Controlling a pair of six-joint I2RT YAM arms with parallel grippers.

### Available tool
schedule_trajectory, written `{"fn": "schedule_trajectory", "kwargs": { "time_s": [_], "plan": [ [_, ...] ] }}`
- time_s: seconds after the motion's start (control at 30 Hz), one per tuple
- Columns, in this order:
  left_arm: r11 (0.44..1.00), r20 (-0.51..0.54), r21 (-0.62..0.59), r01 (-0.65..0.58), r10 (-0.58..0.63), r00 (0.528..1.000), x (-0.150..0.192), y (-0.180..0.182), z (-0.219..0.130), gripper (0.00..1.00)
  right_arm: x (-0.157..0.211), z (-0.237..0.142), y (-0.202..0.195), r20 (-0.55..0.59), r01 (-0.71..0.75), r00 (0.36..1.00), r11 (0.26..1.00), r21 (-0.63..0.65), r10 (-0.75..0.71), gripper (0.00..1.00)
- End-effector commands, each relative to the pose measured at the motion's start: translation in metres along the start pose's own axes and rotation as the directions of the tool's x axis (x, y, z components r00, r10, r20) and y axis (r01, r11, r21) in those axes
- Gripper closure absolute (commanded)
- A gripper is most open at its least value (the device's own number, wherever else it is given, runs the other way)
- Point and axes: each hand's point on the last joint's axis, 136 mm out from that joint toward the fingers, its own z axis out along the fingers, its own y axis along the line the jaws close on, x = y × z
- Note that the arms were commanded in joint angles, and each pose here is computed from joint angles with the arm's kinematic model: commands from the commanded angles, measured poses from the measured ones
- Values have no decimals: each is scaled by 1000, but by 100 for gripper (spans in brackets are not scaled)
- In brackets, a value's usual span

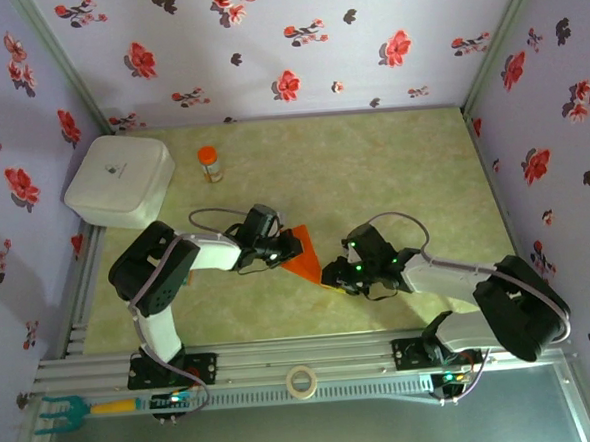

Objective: Fold a paper plane with a square sheet of paper (pick it up from the middle)
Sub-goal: Turn over the paper at the center of the table.

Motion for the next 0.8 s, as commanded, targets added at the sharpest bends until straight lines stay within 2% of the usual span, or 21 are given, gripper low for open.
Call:
{"fn": "schedule_trajectory", "kwargs": {
  "time_s": [0.0, 0.27, 0.77],
  "plan": [
    [994, -4, -96, 57, -58, 998, 5, 35, 5, 99, 2, 5, -7, -15, -69, 997, 998, -7, 69, 65],
    [994, -4, -94, 58, -59, 998, 6, 34, 3, 99, 1, 13, -15, -16, -112, 994, 994, -3, 112, 64],
    [995, -4, -86, 56, -56, 998, 4, 30, 4, 99, -22, 9, 3, 57, -94, 993, 988, -119, 102, 65]
  ]
}}
